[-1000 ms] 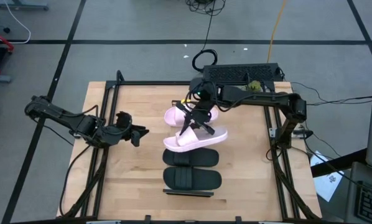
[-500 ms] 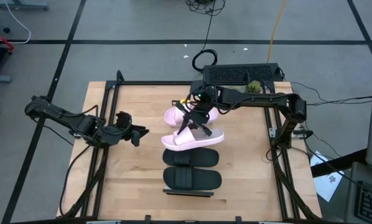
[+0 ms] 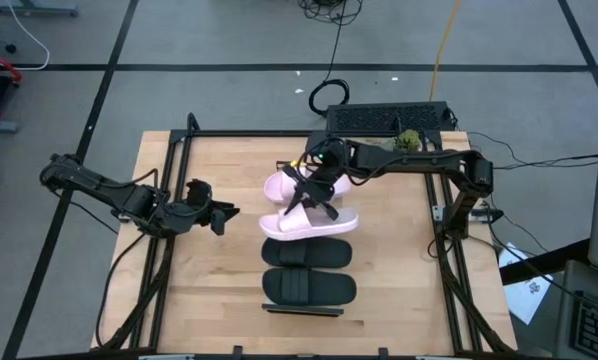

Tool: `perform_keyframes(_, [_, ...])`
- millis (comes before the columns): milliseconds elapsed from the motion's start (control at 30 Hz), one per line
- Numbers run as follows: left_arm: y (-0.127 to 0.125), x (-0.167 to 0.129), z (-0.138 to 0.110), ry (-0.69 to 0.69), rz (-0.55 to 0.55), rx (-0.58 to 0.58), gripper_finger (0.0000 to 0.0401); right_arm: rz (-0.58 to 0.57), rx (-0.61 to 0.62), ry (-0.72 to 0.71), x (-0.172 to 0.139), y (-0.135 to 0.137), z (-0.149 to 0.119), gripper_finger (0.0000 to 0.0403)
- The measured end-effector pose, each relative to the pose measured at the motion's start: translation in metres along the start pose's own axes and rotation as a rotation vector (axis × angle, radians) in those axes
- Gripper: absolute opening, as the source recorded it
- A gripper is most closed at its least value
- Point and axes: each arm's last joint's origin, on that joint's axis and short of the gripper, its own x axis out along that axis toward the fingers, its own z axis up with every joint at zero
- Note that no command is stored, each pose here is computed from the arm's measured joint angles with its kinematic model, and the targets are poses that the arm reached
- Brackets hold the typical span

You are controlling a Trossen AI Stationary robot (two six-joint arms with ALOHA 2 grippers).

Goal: Pick and place slides into the shelf
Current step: Put the pink slipper on the shelf

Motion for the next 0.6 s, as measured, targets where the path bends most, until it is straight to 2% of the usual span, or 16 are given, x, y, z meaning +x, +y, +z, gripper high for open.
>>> perform_keyframes(167, [0.0, 0.0, 0.0, 0.0, 0.0, 0.003, 0.0161, -0.021, 0.005, 0.055, 0.002, 0.005, -0.011, 0.0])
perform_keyframes(600, [0.0, 0.0, 0.0, 0.0, 0.0, 0.002, 0.0161, -0.044, 0.006, 0.08, -0.002, 0.003, -0.014, 0.0])
